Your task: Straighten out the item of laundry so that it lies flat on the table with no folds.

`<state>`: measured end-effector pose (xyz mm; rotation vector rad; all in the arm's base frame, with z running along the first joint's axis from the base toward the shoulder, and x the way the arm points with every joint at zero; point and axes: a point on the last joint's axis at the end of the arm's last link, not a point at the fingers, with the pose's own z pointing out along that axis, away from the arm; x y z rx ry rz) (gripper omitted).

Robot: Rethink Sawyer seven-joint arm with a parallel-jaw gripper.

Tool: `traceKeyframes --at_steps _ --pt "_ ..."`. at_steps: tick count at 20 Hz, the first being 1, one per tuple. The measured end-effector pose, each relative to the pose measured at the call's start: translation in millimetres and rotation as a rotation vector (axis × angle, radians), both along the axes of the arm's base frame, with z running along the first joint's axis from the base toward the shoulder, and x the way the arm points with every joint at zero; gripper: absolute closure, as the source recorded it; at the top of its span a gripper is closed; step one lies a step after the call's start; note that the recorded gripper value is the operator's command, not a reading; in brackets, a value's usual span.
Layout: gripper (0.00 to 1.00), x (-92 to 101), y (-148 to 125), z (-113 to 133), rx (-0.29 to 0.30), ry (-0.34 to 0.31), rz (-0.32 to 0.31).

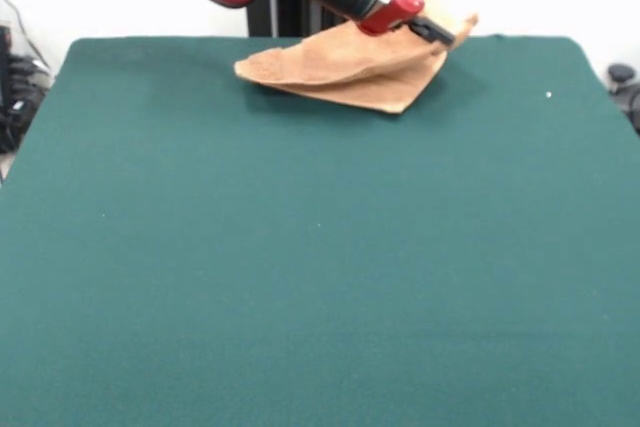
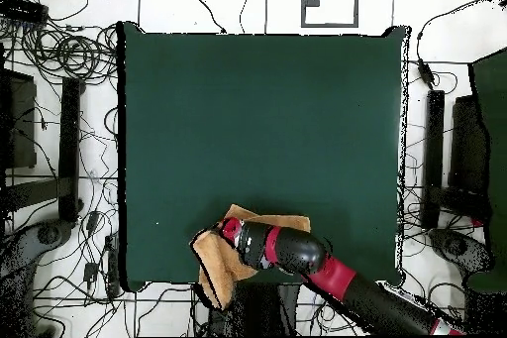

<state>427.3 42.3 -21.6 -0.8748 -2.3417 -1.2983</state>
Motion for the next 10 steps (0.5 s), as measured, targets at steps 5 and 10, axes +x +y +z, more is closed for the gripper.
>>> traceKeyframes --at_steps 5,10 --pt "1.00 6.8 -6.9 -5.0 -0.010 -0.001 -0.003" --pt "1.00 14.4 -13.4 -9.8 -0.025 -0.004 -0.001"
